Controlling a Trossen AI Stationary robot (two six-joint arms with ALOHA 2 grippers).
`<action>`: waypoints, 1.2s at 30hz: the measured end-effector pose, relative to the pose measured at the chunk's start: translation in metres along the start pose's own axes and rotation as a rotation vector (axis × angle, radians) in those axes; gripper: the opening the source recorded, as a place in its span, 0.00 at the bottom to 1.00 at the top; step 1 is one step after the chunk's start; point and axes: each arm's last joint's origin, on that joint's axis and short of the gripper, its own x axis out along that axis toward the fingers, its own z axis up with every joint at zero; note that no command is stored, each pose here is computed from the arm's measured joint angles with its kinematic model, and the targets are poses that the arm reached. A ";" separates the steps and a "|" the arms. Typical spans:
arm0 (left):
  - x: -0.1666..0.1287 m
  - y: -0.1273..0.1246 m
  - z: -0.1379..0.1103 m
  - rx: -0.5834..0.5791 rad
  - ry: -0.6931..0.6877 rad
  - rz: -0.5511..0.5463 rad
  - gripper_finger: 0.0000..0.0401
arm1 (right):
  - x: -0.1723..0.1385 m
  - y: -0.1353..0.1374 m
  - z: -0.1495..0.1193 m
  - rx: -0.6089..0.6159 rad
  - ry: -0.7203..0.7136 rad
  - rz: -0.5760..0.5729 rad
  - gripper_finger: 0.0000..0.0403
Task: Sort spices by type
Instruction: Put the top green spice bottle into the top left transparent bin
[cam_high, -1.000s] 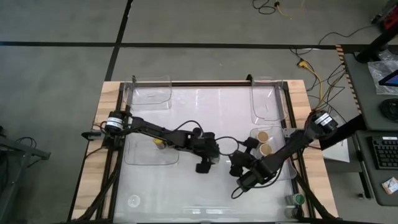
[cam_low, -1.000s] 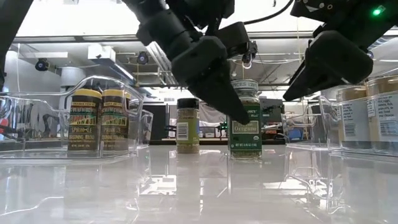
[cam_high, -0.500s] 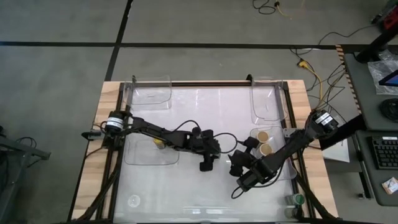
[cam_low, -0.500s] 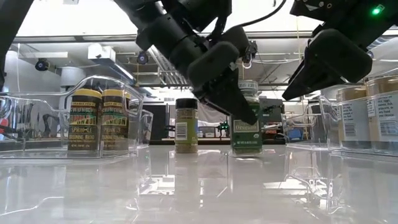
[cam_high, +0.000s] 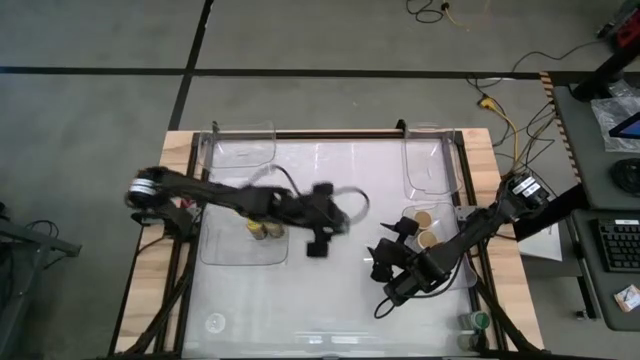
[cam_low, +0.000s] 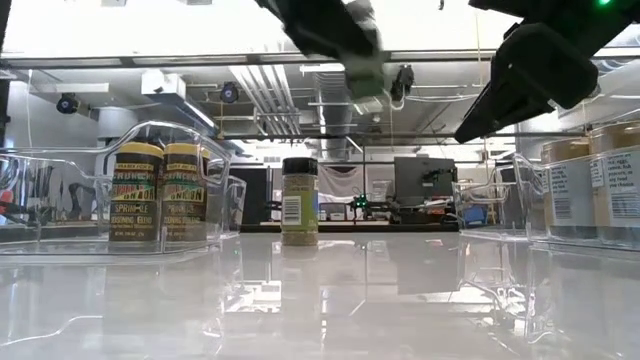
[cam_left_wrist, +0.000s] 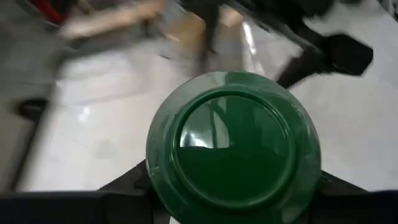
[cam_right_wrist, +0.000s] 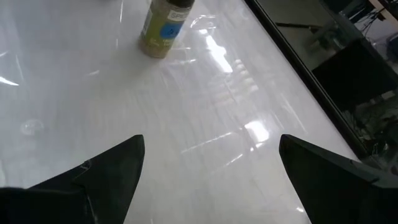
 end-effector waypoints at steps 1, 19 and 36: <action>-0.014 0.009 0.001 0.004 -0.016 0.019 0.45 | 0.000 0.000 -0.001 0.003 0.001 -0.001 0.90; -0.123 0.203 -0.181 -0.401 0.155 0.472 0.45 | 0.009 -0.001 0.000 -0.056 -0.030 -0.059 0.90; -0.101 0.238 -0.221 -0.429 0.278 0.290 0.45 | 0.012 -0.089 0.043 -0.074 -0.038 -0.150 0.90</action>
